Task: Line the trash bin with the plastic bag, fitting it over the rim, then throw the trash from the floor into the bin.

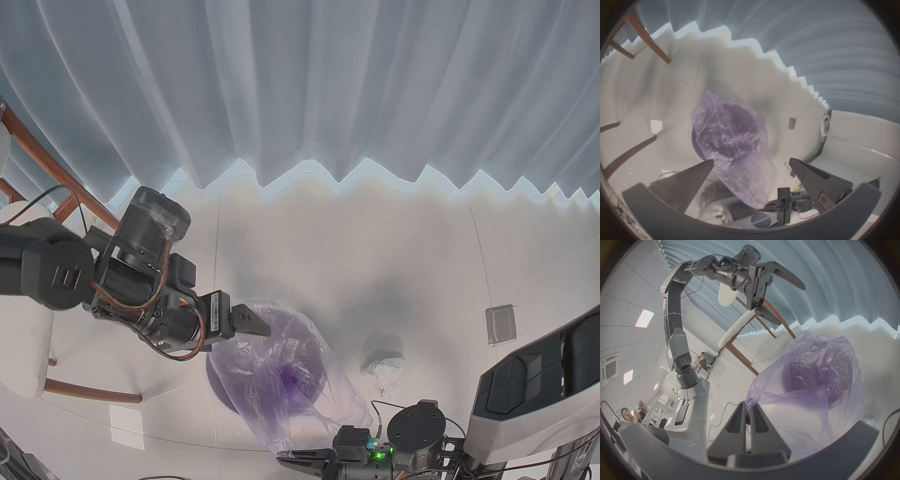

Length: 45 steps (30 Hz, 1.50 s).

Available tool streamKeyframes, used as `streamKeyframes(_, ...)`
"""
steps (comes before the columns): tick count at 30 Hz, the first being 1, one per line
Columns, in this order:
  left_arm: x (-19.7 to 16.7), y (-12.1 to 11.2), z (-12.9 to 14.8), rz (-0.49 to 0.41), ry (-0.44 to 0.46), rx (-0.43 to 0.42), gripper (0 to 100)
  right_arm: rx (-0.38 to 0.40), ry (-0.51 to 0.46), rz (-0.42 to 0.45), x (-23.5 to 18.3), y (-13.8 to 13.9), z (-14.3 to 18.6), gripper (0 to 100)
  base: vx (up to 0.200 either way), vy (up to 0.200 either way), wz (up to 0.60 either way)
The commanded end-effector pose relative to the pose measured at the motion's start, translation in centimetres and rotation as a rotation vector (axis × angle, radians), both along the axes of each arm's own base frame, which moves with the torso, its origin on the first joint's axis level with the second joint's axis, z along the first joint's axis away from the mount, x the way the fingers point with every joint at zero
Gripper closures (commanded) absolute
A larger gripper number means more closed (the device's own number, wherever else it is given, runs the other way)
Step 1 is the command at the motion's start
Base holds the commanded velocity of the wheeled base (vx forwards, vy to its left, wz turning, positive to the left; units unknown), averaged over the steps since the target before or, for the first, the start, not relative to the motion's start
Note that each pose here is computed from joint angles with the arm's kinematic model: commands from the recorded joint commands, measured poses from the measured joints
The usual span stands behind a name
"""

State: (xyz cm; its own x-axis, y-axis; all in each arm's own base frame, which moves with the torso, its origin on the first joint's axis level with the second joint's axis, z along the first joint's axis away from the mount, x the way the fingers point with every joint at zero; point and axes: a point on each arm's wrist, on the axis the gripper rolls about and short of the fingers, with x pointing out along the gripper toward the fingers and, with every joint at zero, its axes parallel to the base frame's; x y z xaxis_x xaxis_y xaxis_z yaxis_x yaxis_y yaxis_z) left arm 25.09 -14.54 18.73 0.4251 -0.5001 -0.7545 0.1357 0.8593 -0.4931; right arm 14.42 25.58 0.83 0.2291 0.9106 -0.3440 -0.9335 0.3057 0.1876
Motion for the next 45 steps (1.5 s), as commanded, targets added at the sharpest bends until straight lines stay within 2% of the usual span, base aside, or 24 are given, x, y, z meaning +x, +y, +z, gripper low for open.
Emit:
streamKeyframes(1, 1.0, -4.1, -0.4, -0.131, 0.236, 0.38, 0, -0.019, -0.005, -0.017, -0.3, 0.1, -0.6, 100, 0.0, 0.0, 0.0)
streamKeyframes(11, 0.8, -4.5, -1.1, -0.148, 0.256, 0.394, 0, -0.012, -0.01, -0.012, -0.4, 0.4, -0.6, 100, 0.0, 0.0, 0.0)
streamKeyframes(13, 1.2, -5.2, -2.4, -0.158, 0.284, 0.415, 0, -0.019, -0.006, -0.003, -0.7, 0.5, -0.8, 100, 0.0, 0.0, 0.0)
streamKeyframes(16, 1.6, -5.6, -2.9, -0.158, 0.279, 0.411, 0, -0.023, -0.004, 0.005, -0.9, 0.5, -0.8, 100, 0.0, 0.0, 0.0)
streamKeyframes(20, 2.9, -6.6, -4.4, -0.135, 0.238, 0.412, 0, -0.018, -0.007, 0.007, -0.9, 0.6, -0.7, 100, 0.0, 0.0, 0.0)
streamKeyframes(30, 4.9, -7.0, -6.2, -0.085, 0.234, 0.452, 0, -0.019, -0.006, 0.01, -1.0, 0.6, -0.7, 100, 0.0, 0.0, 0.0)
streamKeyframes(31, 5.0, -7.0, -6.3, -0.083, 0.236, 0.454, 100, -0.02, -0.005, 0.01, -1.0, 0.6, -0.7, 100, 0.0, 0.0, 0.0)
streamKeyframes(42, 4.9, -6.3, -6.5, -0.053, 0.253, 0.471, 100, -0.023, -0.01, -0.009, -1.0, 0.4, -0.6, 100, 0.0, 0.0, 0.0)
streamKeyframes(45, 2.3, -4.3, -4.0, -0.011, 0.244, 0.437, 100, -0.035, -0.032, -0.122, -0.3, 0.2, -0.6, 100, 0.0, 0.0, 0.0)
